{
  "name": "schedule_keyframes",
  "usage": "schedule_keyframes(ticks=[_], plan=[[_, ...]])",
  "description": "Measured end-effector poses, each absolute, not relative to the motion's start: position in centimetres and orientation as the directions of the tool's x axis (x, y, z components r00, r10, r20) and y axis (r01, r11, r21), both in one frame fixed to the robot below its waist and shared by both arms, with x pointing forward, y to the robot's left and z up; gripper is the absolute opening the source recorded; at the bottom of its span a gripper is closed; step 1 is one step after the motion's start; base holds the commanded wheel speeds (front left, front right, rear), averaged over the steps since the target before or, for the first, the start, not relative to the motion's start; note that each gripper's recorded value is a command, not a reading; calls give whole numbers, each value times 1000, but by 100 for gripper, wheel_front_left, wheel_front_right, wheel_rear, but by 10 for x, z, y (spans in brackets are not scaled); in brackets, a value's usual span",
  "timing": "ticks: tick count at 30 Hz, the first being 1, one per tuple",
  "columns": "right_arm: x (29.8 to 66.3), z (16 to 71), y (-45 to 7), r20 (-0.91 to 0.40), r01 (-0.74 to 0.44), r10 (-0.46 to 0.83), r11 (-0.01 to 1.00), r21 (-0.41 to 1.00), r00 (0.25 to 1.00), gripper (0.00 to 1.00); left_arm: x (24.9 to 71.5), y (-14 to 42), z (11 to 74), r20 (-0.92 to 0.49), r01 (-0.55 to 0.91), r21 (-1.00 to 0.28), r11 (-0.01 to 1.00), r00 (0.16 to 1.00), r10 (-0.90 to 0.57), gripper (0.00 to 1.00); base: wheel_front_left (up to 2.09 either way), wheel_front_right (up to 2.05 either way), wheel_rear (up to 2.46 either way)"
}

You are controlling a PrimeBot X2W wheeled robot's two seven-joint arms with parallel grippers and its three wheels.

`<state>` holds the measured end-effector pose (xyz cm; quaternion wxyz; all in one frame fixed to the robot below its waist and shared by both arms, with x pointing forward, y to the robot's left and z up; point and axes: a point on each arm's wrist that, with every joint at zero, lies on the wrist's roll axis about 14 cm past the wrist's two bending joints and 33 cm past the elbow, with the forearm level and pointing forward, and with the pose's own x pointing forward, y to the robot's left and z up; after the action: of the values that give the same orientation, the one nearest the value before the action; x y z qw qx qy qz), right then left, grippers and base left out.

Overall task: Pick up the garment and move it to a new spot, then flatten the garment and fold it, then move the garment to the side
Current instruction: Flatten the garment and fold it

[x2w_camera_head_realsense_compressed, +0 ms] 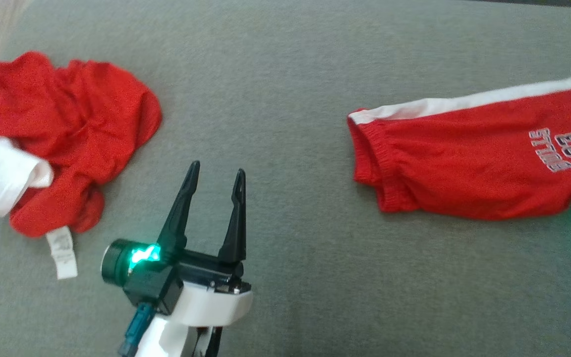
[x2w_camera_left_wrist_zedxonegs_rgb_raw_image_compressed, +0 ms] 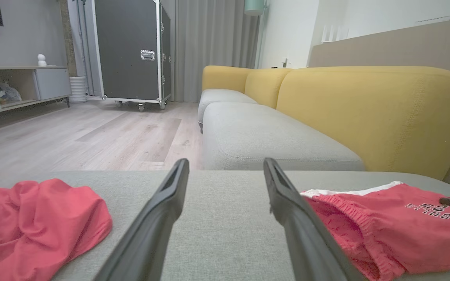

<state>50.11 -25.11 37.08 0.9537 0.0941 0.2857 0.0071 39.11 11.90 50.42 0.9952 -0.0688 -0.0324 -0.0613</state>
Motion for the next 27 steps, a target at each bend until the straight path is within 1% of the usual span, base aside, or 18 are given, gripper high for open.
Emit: schedule_keyframes(ticks=[7,10,11,14,16,18,22,24,27], plan=[[447,387,-332,-533,173,-106,982,79,840,0,387,94,512,99,206,-143,968,976,-193,100,0,0,0],[437,397,-345,-500,199,-139,978,69,855,0,386,86,516,113,233,-145,962,969,-218,100,0,0,0],[437,397,-345,-500,199,-139,978,69,855,0,386,86,516,113,233,-145,962,969,-218,100,0,0,0],[435,413,-351,-444,198,-152,978,59,883,0,382,80,514,105,250,-150,956,966,-236,100,0,0,0],[441,427,-346,-396,175,-135,982,66,908,0,379,76,512,101,266,-151,952,962,-252,100,0,0,0],[451,443,-331,-339,126,-93,989,77,936,0,378,73,513,104,274,-151,950,960,-260,100,0,0,0],[475,486,-283,-194,-2,28,991,131,981,0,375,71,519,121,284,-146,948,956,-268,100,0,0,0],[480,503,-256,-140,-76,96,987,142,985,0,374,70,522,128,285,-143,948,955,-268,100,0,0,0],[483,516,-210,-103,-187,204,970,153,974,0,371,72,524,134,281,-143,949,956,-263,100,0,0,0]])
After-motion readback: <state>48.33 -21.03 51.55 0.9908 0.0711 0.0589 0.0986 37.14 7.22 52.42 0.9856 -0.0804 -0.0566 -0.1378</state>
